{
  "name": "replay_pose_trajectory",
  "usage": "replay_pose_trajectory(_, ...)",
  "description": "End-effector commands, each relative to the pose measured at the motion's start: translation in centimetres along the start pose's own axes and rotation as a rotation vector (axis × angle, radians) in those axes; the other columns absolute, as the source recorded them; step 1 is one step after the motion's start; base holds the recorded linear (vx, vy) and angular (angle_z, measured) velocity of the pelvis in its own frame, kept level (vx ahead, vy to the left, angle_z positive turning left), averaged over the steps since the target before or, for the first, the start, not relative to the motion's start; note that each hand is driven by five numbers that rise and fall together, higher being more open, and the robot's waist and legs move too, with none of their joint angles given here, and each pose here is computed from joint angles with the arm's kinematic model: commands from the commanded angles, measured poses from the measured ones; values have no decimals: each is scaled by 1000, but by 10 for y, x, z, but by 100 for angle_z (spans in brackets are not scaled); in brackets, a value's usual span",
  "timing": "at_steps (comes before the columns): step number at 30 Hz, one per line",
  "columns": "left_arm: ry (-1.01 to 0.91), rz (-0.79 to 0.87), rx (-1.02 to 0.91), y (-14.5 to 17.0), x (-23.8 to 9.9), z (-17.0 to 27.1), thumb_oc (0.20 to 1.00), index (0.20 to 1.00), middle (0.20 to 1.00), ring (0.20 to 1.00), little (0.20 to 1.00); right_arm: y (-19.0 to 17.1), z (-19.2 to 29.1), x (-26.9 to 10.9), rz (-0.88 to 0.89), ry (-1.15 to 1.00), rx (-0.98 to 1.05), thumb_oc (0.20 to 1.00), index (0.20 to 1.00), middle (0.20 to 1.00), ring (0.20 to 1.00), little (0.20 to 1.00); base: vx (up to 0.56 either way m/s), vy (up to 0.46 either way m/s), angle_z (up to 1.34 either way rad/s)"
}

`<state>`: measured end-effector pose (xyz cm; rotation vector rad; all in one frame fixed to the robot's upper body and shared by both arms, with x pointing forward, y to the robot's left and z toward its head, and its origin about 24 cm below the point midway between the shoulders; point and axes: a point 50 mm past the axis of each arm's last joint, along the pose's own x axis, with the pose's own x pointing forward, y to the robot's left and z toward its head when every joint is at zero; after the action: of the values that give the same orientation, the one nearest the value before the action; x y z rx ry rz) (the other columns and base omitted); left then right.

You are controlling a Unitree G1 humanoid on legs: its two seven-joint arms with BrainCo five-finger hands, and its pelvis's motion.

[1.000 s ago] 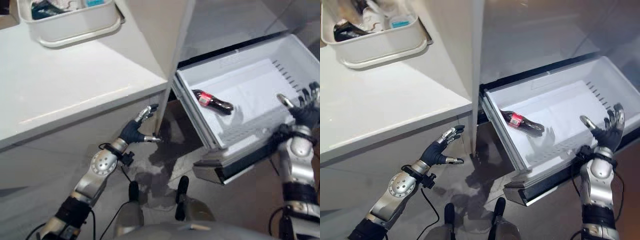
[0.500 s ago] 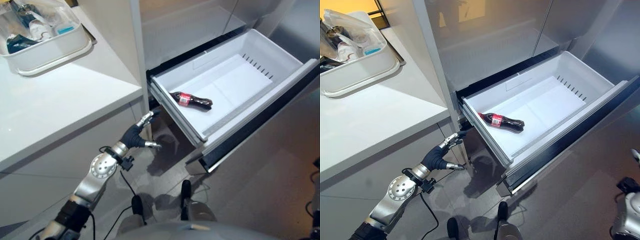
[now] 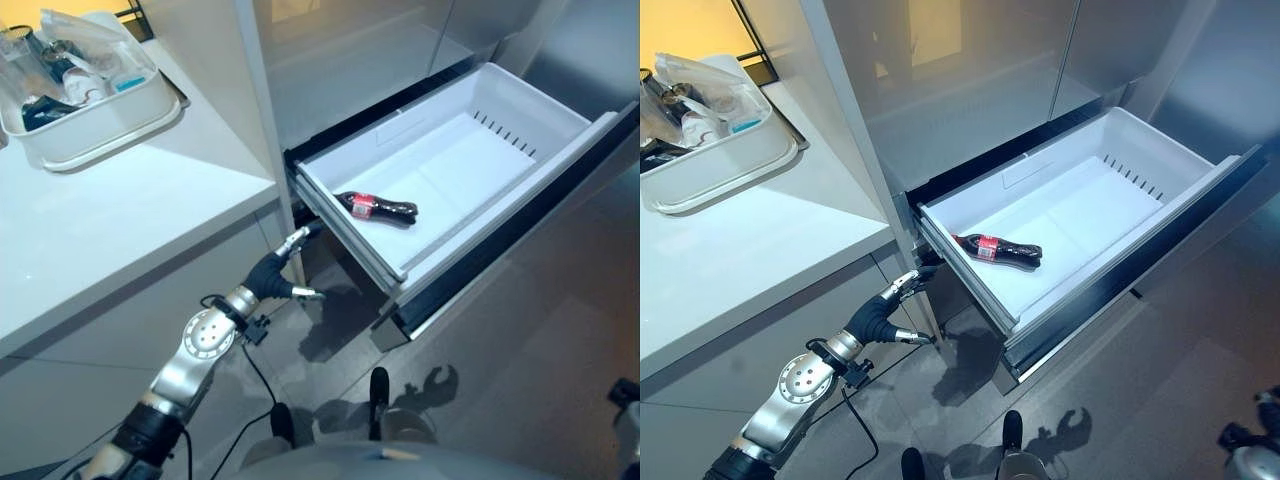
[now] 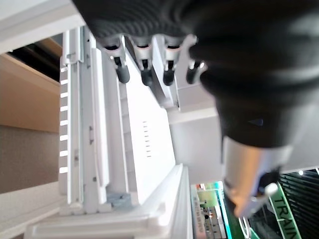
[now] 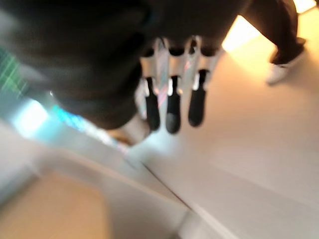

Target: Take the drinks into the refrigerator

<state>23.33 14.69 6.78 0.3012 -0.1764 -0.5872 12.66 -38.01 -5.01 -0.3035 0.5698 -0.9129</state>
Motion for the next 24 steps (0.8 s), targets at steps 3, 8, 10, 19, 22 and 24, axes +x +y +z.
replay_pose_trajectory(3, -158, 41, -19, 9, 8, 26, 1000, 1000, 1000, 1000, 1000, 65, 56, 4, 211, -171, -64, 200, 200, 200, 200, 200, -12, -4, 4)
replay_pose_trajectory(8, -170, 60, -32, 8, 8, 28, 1000, 1000, 1000, 1000, 1000, 111, 110, -9, 357, -388, -177, 200, 200, 200, 200, 200, -4, -3, 17)
replay_pose_trajectory(10, -179, 79, -53, 7, 9, 28, 1000, 1000, 1000, 1000, 1000, 133, 149, -24, 416, -551, -206, 200, 200, 200, 200, 200, -6, 19, 13)
replay_pose_trajectory(19, -179, 67, -65, -1, 12, 27, 1000, 1000, 1000, 1000, 1000, 163, 261, -59, 439, -913, -257, 200, 200, 200, 200, 200, -18, 14, 8)
replay_pose_trajectory(22, -171, 68, -61, -2, 12, 26, 1000, 1000, 1000, 1000, 1000, 163, 306, -75, 404, -1057, -287, 200, 200, 200, 200, 200, -7, 14, 13)
replay_pose_trajectory(24, -171, 79, -58, -3, 13, 25, 1000, 1000, 1000, 1000, 1000, 162, 340, -88, 373, -1143, -309, 200, 200, 200, 200, 200, -21, 7, 1)
